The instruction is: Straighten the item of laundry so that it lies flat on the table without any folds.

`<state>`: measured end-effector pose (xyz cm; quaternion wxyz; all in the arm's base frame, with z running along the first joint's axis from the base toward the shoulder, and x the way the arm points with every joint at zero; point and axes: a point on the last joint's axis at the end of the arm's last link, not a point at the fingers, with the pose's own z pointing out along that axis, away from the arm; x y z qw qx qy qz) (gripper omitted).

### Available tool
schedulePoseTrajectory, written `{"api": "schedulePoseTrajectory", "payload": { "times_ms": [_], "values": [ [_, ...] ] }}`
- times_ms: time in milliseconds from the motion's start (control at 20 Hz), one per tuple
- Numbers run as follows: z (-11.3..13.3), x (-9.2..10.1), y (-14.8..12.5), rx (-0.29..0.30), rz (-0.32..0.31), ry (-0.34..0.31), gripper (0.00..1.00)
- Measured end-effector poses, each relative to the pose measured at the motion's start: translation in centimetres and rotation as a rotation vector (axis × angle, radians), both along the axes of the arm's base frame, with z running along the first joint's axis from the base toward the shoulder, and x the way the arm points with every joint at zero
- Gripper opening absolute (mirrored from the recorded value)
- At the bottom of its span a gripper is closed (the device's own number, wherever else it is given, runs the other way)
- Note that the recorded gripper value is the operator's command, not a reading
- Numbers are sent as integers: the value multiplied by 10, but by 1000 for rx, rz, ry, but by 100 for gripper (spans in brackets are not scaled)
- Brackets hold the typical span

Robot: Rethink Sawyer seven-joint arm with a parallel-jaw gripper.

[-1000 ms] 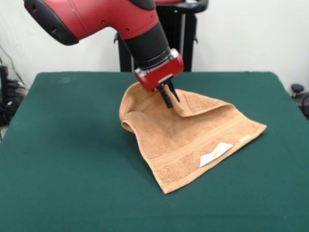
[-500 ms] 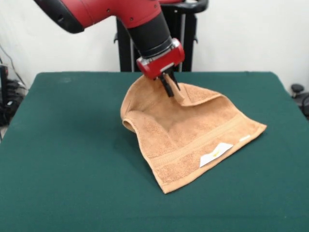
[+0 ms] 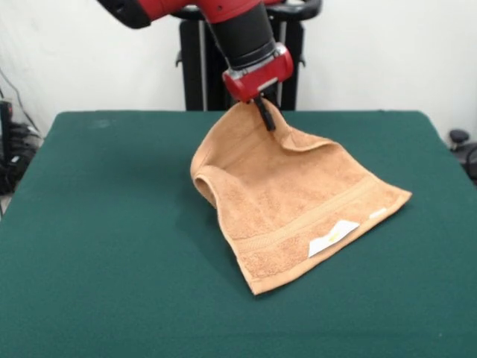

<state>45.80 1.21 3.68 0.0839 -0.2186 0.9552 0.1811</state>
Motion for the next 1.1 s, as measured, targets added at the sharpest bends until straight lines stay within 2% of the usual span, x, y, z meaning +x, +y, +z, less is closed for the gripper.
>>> {"api": "schedulePoseTrajectory", "payload": {
  "times_ms": [250, 650, 750, 1100],
  "values": [
    [-12, -20, 4, -7, -17, 14, 0],
    [-22, -41, 3, -31, -42, 21, 0],
    [-25, -52, -2, -41, -61, 26, 0],
    [-28, -69, -16, -57, -105, 37, 0]
  ]
}}
